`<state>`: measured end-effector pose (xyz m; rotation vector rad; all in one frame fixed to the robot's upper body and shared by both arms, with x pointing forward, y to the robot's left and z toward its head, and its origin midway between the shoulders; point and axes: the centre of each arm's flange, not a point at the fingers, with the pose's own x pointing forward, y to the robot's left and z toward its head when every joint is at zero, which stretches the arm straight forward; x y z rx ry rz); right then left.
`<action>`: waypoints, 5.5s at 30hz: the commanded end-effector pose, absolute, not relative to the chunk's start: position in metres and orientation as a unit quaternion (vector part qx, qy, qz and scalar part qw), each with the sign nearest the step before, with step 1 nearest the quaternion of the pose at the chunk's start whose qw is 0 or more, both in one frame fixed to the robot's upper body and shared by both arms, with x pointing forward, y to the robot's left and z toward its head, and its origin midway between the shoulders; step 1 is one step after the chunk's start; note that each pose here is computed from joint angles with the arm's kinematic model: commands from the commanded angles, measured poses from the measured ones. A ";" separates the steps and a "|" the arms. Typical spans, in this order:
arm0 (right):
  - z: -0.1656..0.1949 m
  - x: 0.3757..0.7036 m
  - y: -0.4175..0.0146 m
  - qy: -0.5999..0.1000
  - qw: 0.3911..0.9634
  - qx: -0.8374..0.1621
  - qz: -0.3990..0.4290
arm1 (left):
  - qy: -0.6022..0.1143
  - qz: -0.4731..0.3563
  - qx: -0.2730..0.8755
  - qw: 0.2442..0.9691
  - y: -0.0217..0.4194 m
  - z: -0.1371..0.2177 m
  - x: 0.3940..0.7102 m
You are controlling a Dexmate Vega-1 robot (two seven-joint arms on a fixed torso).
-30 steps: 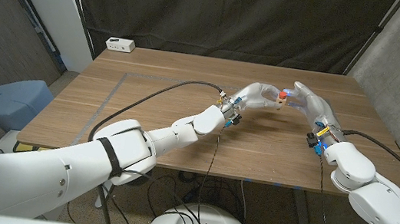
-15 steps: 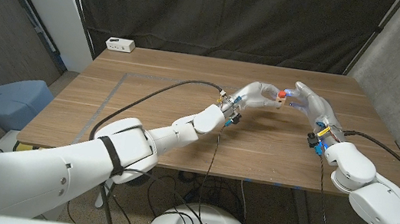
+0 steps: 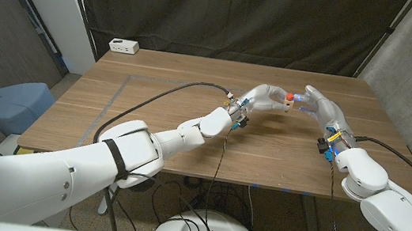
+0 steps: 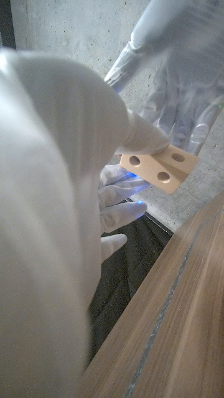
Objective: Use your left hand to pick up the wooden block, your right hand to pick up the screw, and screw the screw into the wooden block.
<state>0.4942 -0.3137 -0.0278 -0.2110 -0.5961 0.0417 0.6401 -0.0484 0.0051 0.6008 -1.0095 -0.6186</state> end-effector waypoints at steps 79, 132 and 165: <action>-0.021 0.499 -0.315 -0.300 0.946 -0.117 0.036 | -0.483 -0.291 0.275 0.779 -0.046 0.000 0.633; -0.023 0.491 -0.312 -0.297 0.947 -0.119 0.033 | -0.482 -0.292 0.273 0.780 -0.044 -0.002 0.632; -0.028 0.484 -0.310 -0.291 0.949 -0.118 0.029 | -0.476 -0.293 0.273 0.783 -0.045 -0.002 0.634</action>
